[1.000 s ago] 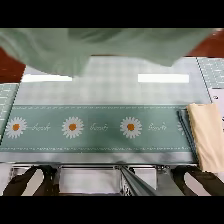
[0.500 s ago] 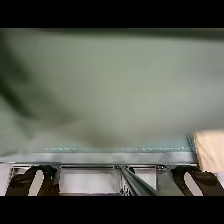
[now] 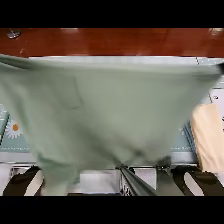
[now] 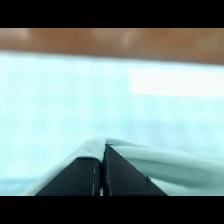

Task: Fold the shirts.

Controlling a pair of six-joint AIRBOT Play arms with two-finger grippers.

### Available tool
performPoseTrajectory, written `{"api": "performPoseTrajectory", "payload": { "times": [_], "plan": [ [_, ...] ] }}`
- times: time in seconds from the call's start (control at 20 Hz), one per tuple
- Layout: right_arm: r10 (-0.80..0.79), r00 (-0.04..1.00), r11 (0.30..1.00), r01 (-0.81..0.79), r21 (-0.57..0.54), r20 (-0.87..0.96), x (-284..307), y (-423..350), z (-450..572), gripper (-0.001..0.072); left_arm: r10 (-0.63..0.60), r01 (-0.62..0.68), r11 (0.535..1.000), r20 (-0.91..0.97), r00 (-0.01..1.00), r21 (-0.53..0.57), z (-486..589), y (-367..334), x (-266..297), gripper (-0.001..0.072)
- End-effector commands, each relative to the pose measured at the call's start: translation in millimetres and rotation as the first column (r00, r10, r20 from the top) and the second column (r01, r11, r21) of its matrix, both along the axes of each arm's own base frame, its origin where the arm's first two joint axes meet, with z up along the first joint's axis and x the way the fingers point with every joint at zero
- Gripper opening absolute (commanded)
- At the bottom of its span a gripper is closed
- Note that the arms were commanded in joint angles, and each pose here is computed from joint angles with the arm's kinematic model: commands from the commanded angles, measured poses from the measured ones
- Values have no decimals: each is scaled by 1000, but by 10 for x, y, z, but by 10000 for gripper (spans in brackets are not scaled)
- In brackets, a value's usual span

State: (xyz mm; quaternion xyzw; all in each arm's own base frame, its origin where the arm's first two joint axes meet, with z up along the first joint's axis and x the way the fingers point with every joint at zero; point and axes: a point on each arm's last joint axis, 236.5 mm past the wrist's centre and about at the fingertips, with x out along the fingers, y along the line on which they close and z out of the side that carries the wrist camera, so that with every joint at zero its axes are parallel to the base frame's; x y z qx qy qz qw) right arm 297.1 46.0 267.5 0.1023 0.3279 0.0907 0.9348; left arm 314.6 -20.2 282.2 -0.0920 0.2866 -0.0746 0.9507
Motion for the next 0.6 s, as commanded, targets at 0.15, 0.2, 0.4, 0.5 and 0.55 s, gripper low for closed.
{"api": "performPoseTrajectory", "payload": {
  "times": [0.15,0.2,0.4,0.5,0.55],
  "plan": [
    [-52,988,986,74,148,-149,1513,-25,-1521,30,-2,-17,994,-179,984,-105,-1507,-93,1387,18],
    [-69,984,980,97,172,-162,1750,-41,-1683,30,23,-45,992,-184,983,-116,-1710,-82,1615,18],
    [-68,971,966,122,227,-230,2639,-45,-2150,30,96,-158,964,-274,957,-212,-2342,-94,2200,19],
    [-39,954,962,117,248,-298,2873,8,-2383,30,84,-172,948,-311,947,-267,-2530,-186,2340,20],
    [-20,941,960,113,256,-339,2907,36,-2490,30,74,-175,942,-332,940,-286,-2604,-229,2348,19]
  ]
}}
